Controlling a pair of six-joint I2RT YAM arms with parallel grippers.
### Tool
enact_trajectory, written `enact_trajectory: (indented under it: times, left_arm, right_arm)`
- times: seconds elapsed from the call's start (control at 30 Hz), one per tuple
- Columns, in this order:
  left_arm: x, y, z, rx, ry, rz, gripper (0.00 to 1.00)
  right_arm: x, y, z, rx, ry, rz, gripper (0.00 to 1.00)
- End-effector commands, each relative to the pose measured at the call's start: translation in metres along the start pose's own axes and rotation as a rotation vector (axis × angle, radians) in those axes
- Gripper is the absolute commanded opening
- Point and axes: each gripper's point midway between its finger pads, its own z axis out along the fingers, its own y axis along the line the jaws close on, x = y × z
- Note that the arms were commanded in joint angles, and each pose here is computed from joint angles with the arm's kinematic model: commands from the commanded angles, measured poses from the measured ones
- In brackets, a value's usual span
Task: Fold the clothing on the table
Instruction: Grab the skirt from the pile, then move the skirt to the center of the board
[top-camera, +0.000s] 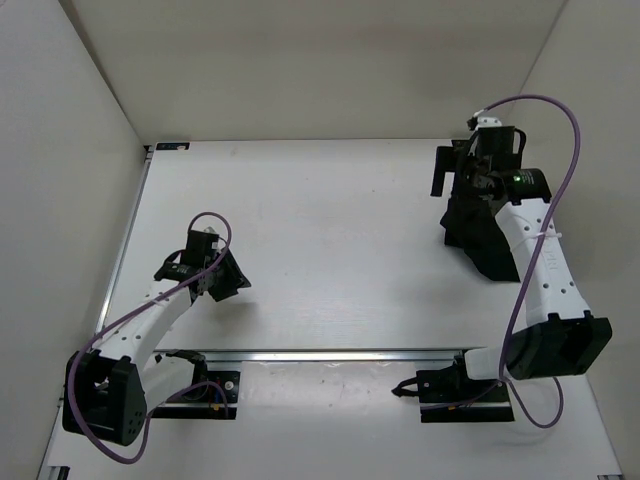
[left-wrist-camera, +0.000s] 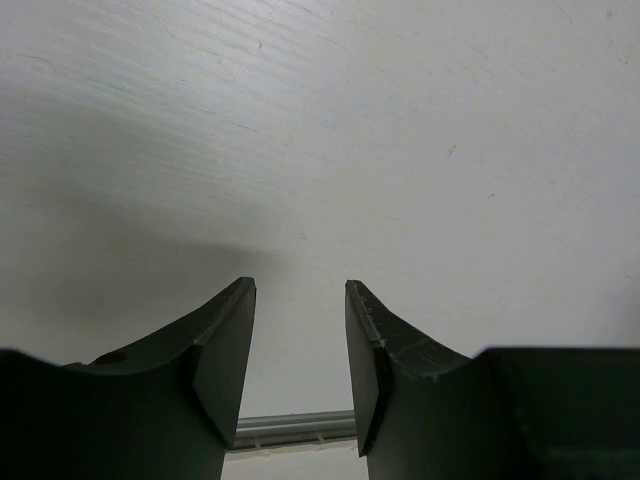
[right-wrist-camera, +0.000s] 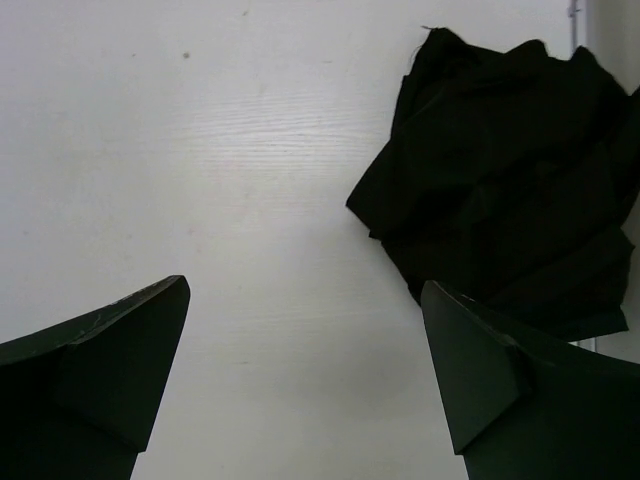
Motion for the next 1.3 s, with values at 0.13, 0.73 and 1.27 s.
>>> enact_trajectory:
  times: [0.13, 0.73, 1.27]
  left_arm:
    - [0.000, -0.002, 0.003, 0.013, -0.008, 0.004, 0.52]
    - [0.002, 0.001, 0.009, -0.003, 0.020, 0.008, 0.52]
    - [-0.006, -0.005, 0.004, 0.036, 0.007, -0.004, 0.52]
  right_arm:
    - [0.006, -0.012, 0.004, -0.003, -0.034, 0.063, 0.99]
    - [0.135, -0.075, 0.119, 0.312, 0.333, 0.106, 0.53]
    - [-0.080, 0.102, -0.040, -0.278, -0.422, -0.046, 0.00]
